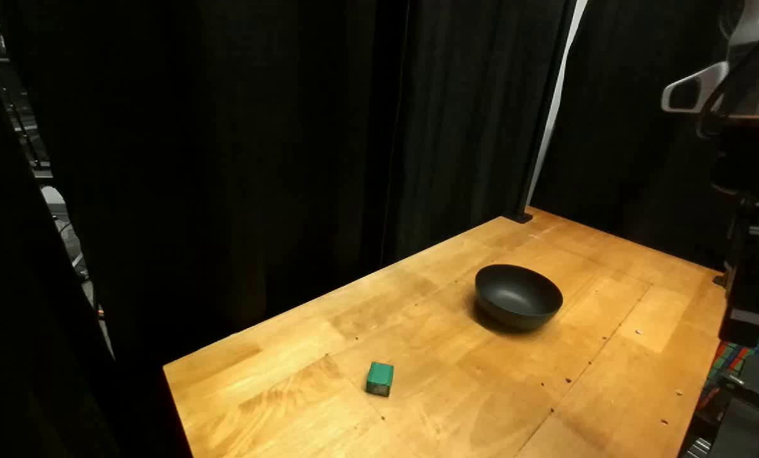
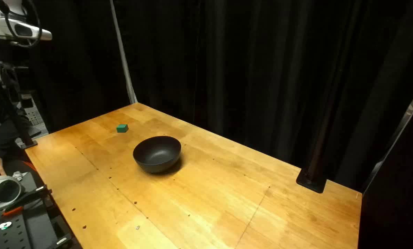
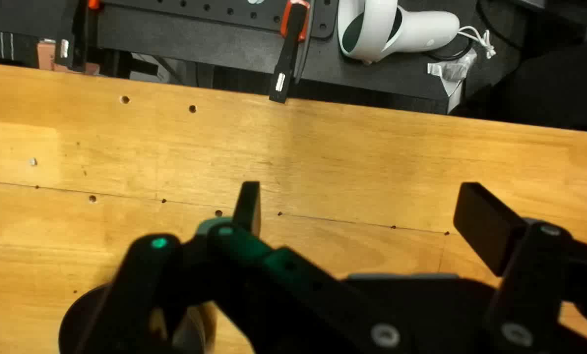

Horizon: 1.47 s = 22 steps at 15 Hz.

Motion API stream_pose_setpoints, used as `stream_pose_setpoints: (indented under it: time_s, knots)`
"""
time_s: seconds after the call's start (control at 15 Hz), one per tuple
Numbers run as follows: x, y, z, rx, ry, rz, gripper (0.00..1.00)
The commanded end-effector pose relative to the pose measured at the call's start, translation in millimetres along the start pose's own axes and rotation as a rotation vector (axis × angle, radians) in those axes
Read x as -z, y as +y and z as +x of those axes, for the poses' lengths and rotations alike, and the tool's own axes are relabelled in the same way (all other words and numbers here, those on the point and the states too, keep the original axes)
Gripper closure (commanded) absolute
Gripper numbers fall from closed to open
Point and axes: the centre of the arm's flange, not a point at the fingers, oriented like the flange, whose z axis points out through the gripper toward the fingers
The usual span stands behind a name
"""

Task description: Pick up the green block from the table and put it in the black bowl.

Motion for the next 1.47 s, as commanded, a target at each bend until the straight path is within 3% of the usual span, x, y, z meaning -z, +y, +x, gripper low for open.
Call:
stream_pose_setpoints:
  time_s: [0.0, 0.27, 0.87, 1.13, 1.4]
  knots:
    - [0.3, -0.1, 0.2, 0.000, 0.001, 0.000, 0.00]
    - [0.6, -3.0, 12.4, -0.005, 0.015, -0.003, 0.00]
    - [-69.0, -73.7, 163.5, 0.101, 0.166, -0.034, 0.00]
    - [-103.5, -96.1, 224.3, 0.141, 0.184, -0.073, 0.00]
    - [-143.5, -119.9, 285.2, 0.165, 0.191, -0.056, 0.00]
